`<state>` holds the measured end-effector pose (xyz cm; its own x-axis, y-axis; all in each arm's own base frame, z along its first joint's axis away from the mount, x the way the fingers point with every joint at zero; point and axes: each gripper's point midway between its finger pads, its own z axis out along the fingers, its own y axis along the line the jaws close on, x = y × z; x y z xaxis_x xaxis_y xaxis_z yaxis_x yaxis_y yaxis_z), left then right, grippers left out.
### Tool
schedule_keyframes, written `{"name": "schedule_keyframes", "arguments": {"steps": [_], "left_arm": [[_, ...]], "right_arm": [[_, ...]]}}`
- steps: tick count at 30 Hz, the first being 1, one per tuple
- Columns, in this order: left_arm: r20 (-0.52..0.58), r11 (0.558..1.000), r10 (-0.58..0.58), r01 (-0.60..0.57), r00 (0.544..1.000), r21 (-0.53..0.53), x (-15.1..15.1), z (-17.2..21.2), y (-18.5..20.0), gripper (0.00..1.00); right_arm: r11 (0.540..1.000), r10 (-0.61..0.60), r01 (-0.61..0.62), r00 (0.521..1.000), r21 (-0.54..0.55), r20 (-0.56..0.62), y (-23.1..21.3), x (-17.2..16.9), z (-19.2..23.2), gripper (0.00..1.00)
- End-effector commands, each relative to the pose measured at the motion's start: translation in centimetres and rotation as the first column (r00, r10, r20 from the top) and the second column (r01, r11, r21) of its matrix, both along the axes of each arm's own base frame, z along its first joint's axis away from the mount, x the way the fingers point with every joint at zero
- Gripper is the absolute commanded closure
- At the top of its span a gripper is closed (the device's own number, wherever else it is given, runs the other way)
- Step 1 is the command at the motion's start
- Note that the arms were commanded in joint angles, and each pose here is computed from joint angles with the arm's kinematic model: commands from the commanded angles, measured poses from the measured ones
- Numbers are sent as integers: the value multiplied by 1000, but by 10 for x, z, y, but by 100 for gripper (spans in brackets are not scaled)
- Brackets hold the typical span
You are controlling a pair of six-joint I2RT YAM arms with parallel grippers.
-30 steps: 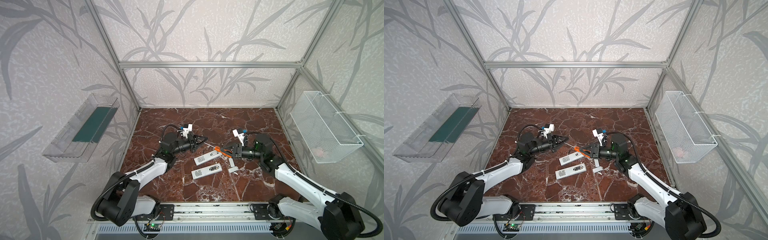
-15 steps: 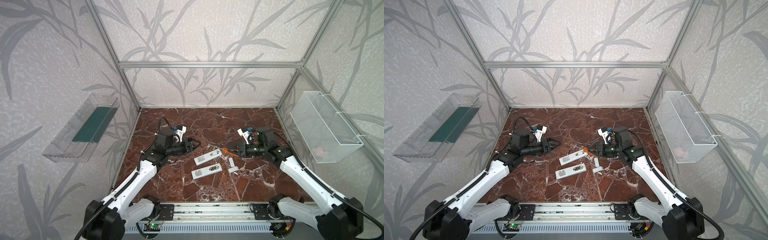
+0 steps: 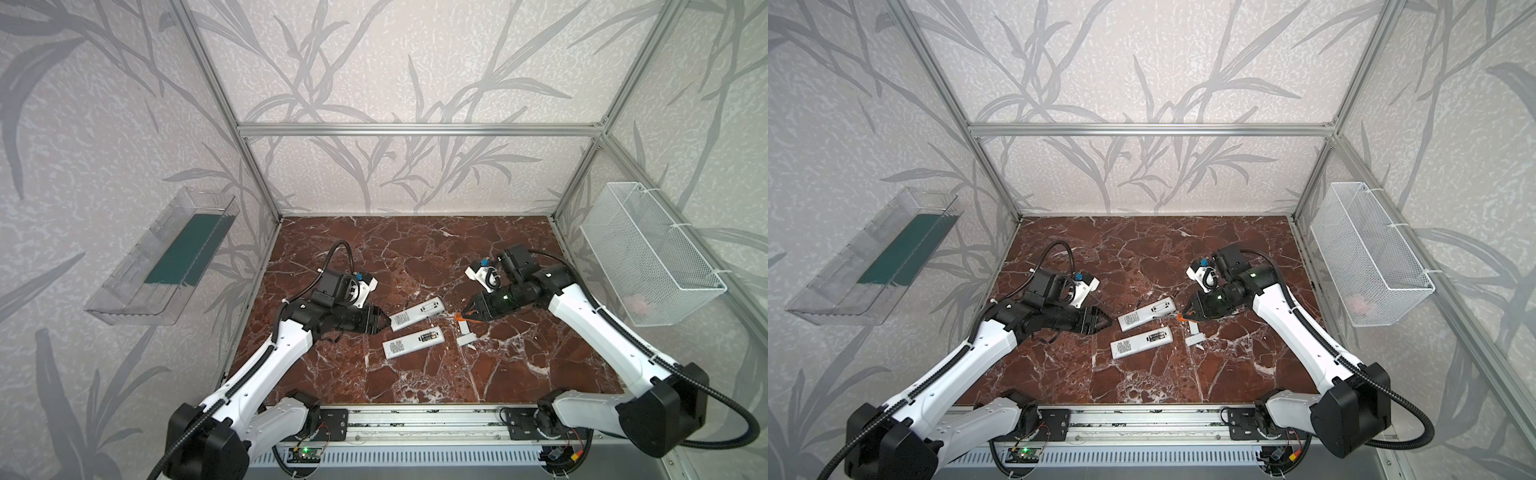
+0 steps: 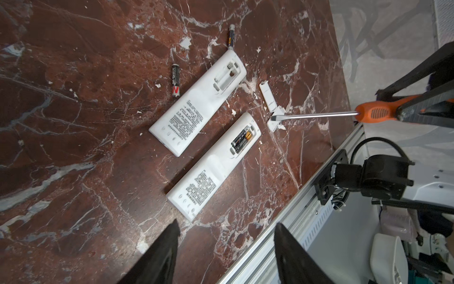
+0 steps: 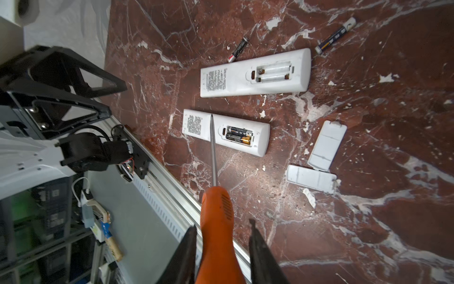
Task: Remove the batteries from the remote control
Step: 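Bring the screwdriver tip over the batteries while the left gripper descends, then grip the opened remote's end with the left gripper while the right holds the screwdriver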
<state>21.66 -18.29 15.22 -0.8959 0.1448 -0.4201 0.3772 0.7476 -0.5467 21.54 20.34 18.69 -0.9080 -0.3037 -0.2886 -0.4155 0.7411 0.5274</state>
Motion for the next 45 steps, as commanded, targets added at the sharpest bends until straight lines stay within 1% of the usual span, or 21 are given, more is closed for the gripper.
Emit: {"name": "schedule_keyframes", "arguments": {"steps": [1,2,4,7,9,10,11,12,13,14,17,20,23,25,27,31,33,36,40,42,45], "left_arm": [[9,991,-109,108,994,82,-7,-7,3,37],[3,990,-112,111,994,86,-6,-9,3,37],[3,987,-141,141,990,79,-7,-10,-2,37],[20,980,-173,170,985,106,-6,-12,-4,37],[34,972,-207,201,978,121,-8,-14,-7,37],[35,970,-210,204,977,134,-7,-15,-7,37],[29,967,-218,212,976,142,-7,-16,-7,37],[25,964,-229,223,973,147,-7,-17,-8,37],[20,961,-237,232,971,152,-7,-18,-9,37],[16,957,-244,238,970,164,-7,-20,-9,37],[9,929,-321,314,947,194,-14,-22,-16,37],[-19,885,-398,389,917,255,-19,-21,-17,37],[-52,831,-462,452,886,323,-22,-27,-12,37],[-71,803,-497,489,865,342,-25,-33,-11,36],[-77,784,-535,528,842,328,-30,-38,-13,36],[-41,739,-616,596,786,315,-37,-49,-20,35],[-26,727,-635,608,772,321,-37,-55,-21,34],[-16,718,-643,610,765,335,-32,-64,-22,31],[-47,697,-661,636,749,331,-31,-78,-24,31],[-69,691,-658,638,750,341,-30,-86,-22,30],[-68,684,-648,619,759,385,-21,-93,-19,30]], "right_arm": [[980,129,-122,991,-155,37,-5,-11,-9,100],[970,172,-157,983,-188,69,-2,-11,-9,100],[952,246,-216,962,-216,121,6,-11,-6,100],[939,290,-245,941,-241,175,9,-4,-3,100],[932,327,-282,925,-228,192,14,-2,1,100],[924,363,-325,910,-202,198,20,-5,3,100],[899,435,-411,877,-152,202,29,-15,5,100],[865,501,-481,839,-143,212,36,-24,5,100],[843,536,-508,815,-176,221,37,-26,3,100],[834,548,-506,807,-220,222,35,-24,0,100],[833,547,-504,814,-228,196,35,-22,-2,100],[837,529,-482,834,-260,157,31,-17,-2,100],[841,506,-454,853,-293,130,24,-14,-4,100],[846,492,-441,863,-300,120,20,-14,-5,100],[863,458,-406,879,-300,131,14,-11,-4,100],[914,361,-303,911,-271,197,0,-2,6,100],[938,314,-257,916,-234,250,-5,0,14,100],[960,264,-218,915,-177,306,-9,1,20,100],[965,242,-191,910,-180,336,-16,1,20,100],[969,224,-171,911,-179,346,-19,3,21,100],[975,216,-183,914,-127,342,-12,0,25,100]]}}
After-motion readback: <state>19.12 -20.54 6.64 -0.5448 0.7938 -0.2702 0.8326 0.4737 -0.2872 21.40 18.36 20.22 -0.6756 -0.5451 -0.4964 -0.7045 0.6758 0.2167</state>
